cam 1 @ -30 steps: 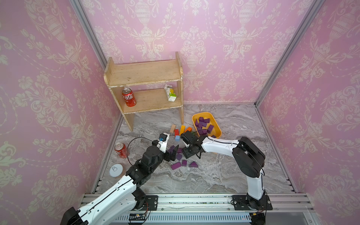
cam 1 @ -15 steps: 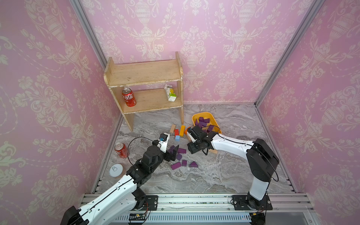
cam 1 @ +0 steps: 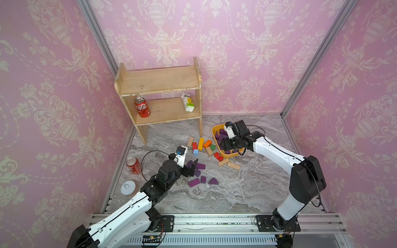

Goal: Pick purple bricks into the storage bin
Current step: Place the building block in the storage box, then pick up the building block from the center of the board.

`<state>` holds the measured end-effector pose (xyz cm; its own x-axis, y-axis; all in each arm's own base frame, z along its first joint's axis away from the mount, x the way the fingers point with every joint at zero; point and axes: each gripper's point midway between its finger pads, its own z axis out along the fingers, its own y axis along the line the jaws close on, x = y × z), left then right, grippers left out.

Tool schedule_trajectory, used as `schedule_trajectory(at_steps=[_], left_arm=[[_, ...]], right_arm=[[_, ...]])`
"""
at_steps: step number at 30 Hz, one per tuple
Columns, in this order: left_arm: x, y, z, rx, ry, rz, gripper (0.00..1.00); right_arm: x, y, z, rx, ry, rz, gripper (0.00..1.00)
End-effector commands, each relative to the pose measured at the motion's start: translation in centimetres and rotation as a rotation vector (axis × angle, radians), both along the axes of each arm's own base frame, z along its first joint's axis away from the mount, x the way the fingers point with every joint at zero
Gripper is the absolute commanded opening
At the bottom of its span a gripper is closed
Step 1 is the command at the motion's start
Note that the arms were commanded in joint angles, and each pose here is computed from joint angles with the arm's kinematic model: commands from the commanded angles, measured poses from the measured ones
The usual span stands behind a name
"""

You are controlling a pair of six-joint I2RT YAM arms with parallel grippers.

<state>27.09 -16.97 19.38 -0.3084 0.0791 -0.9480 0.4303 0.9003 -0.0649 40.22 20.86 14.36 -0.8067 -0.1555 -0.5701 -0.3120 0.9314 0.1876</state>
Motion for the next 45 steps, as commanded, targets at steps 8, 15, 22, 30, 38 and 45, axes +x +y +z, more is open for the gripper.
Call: schedule_trajectory(at_steps=[8,15,22,30,38,45], left_arm=[[1.4,-0.4,1.0,0.005,-0.038,0.011,0.99],[1.8,-0.1,0.2,0.04,0.013,0.04,0.99],[1.8,0.3,-0.5,0.078,0.074,0.063,0.99],[0.5,1.2,-4.3,0.207,0.31,0.082,0.99],[0.0,1.4,-8.0,0.26,0.511,0.125,0.99],[1.0,1.5,-10.4,0.174,0.707,0.256,0.96]], right_arm=[[3.6,-2.7,-1.9,-0.072,0.033,-0.035,0.71],[2.9,-2.8,-0.8,-0.064,0.006,-0.017,0.75],[-0.6,-2.8,0.4,-0.013,0.003,0.009,0.74],[-8.9,-1.3,-0.3,0.029,0.002,0.125,0.73],[-13.3,-1.9,-1.0,0.042,-0.036,0.246,0.73],[-13.3,-1.9,-1.7,0.034,-0.01,0.243,0.73]])
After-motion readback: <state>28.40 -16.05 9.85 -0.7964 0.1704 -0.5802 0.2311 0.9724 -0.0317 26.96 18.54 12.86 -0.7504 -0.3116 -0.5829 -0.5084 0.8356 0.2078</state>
